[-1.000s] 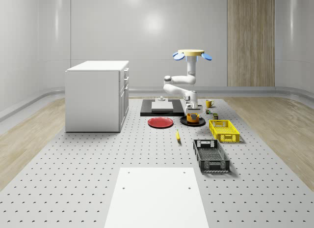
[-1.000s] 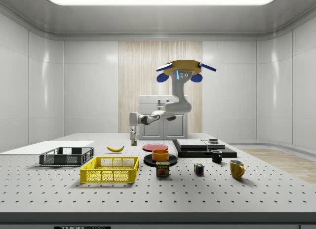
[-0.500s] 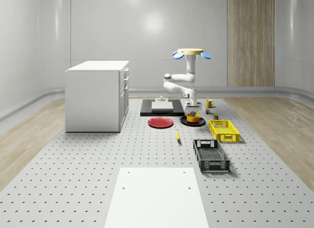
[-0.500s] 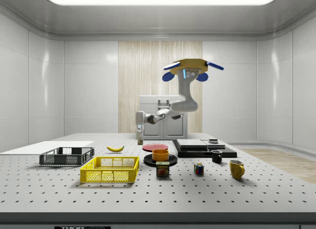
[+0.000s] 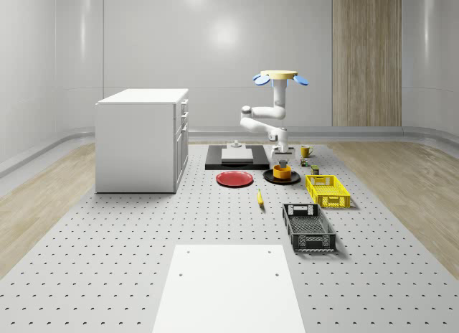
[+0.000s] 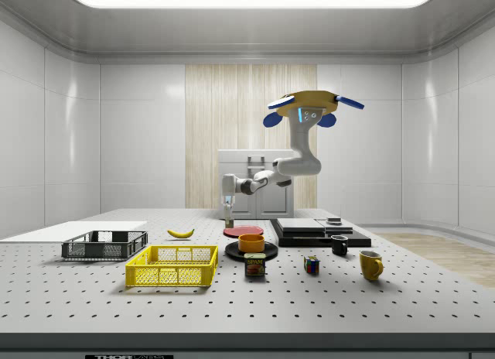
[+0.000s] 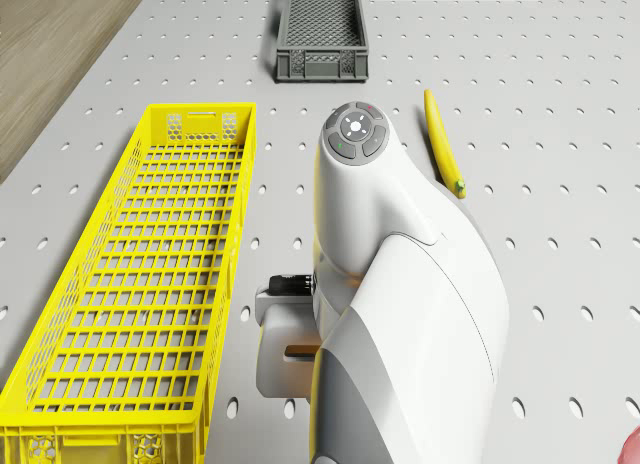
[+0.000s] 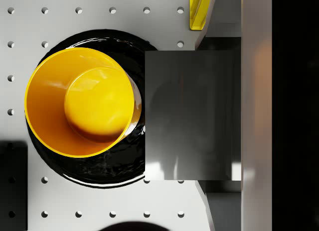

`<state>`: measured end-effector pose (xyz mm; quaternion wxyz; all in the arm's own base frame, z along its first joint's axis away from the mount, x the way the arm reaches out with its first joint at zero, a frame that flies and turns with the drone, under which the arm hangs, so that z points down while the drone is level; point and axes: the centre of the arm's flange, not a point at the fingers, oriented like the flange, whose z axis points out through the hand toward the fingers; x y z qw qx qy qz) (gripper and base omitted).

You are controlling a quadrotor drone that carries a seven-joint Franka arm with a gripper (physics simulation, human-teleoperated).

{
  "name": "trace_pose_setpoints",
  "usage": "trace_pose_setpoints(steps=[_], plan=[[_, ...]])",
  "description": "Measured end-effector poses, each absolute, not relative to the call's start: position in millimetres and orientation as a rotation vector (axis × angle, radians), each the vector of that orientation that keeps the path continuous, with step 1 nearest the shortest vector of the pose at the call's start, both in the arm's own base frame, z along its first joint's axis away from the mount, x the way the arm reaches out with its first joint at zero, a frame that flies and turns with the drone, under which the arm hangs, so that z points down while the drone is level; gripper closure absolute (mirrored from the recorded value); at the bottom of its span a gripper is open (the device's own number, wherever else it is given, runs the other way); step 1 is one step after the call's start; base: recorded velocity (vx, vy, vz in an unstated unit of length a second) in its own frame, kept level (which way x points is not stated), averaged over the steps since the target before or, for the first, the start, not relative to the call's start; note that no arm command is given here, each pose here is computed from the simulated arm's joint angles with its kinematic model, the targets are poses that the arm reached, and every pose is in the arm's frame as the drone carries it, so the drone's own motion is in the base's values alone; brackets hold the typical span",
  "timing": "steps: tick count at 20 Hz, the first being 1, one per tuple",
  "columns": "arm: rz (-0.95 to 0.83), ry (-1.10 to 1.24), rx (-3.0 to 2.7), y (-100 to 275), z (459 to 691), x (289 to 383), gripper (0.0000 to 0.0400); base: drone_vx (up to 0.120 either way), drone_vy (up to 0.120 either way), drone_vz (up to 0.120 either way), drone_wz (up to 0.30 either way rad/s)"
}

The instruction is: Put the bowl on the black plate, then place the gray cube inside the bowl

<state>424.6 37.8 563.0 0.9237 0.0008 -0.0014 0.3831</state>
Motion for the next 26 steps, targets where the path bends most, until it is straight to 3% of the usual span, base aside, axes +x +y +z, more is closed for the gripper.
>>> trace_pose_setpoints(steps=[13, 22, 26], plan=[[0.786, -0.003, 0.002, 37.8, 563.0, 424.6, 0.0149, -0.12, 0.018, -0.003, 0.0], [0.786, -0.003, 0.002, 37.8, 563.0, 424.6, 0.0149, -0.12, 0.0, -0.12, 0.0], [0.786, -0.003, 0.002, 37.8, 563.7, 424.6, 0.0149, -0.01, 0.0, -0.01, 0.0]])
